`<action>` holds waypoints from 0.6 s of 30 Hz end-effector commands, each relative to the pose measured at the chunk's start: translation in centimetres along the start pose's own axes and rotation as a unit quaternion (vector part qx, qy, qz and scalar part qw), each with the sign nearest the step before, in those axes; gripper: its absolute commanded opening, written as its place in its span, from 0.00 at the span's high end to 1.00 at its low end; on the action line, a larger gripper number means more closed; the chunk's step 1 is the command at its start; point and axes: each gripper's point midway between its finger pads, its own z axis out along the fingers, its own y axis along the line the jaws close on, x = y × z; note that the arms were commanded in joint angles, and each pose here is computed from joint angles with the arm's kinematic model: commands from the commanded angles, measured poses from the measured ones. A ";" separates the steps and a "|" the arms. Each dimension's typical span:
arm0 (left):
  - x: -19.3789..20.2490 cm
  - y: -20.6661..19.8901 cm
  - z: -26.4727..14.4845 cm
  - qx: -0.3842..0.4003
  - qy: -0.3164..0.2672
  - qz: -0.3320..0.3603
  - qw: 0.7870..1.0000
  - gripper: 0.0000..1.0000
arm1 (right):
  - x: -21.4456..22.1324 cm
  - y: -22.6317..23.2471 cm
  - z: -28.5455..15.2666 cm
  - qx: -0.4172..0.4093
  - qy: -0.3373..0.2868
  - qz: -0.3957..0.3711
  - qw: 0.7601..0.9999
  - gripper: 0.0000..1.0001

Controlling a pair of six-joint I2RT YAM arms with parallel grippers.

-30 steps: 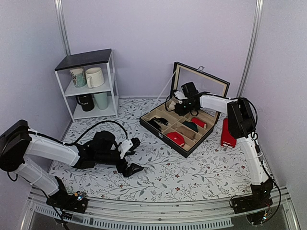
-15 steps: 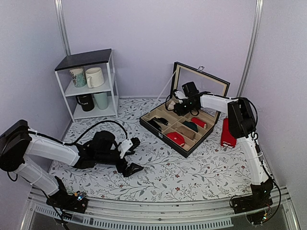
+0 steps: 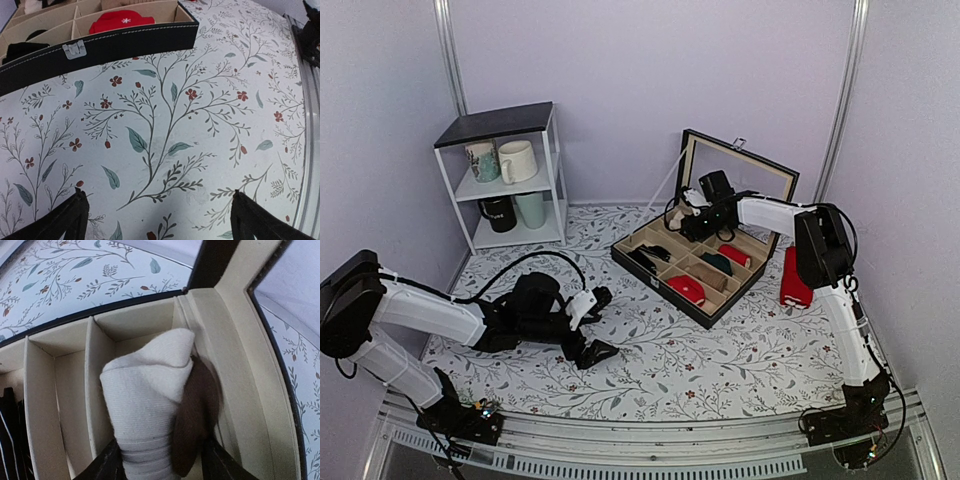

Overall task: Roll the socks
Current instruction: Place a pair of socks in the storage box.

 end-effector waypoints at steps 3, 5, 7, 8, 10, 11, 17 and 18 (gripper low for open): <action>0.1 0.4 -0.1 -0.001 -0.004 0.000 1.000 0.01 | -2.3 -1.8 -2.5 0.031 -0.023 0.017 0.999 0.70; 0.1 0.4 -0.1 -0.002 -0.003 0.000 1.000 0.01 | -1.8 -1.8 -2.1 0.030 -0.018 0.016 0.999 0.86; 0.1 0.4 -0.1 -0.001 -0.003 0.000 1.000 0.01 | -1.2 -1.7 -1.7 0.024 -0.009 0.016 1.000 0.88; 0.1 0.4 -0.1 -0.002 -0.003 0.000 1.000 0.01 | -0.7 -1.6 -1.4 0.020 -0.004 0.017 1.000 0.89; 0.2 0.4 -0.1 -0.002 -0.003 0.001 1.000 0.01 | 0.1 -1.5 -0.8 0.012 0.006 0.021 1.000 0.90; 0.1 0.5 -0.1 -0.002 -0.003 0.001 1.000 0.01 | 0.4 -1.3 -0.6 0.007 0.011 0.022 1.000 0.91; 0.2 0.6 -0.1 -0.004 -0.003 0.001 1.000 0.01 | 3.0 -1.3 0.6 0.009 0.049 0.033 0.998 0.92; 0.2 0.6 -0.1 -0.004 -0.003 0.000 1.000 0.00 | 3.5 -1.5 0.8 0.010 0.056 0.038 0.998 0.92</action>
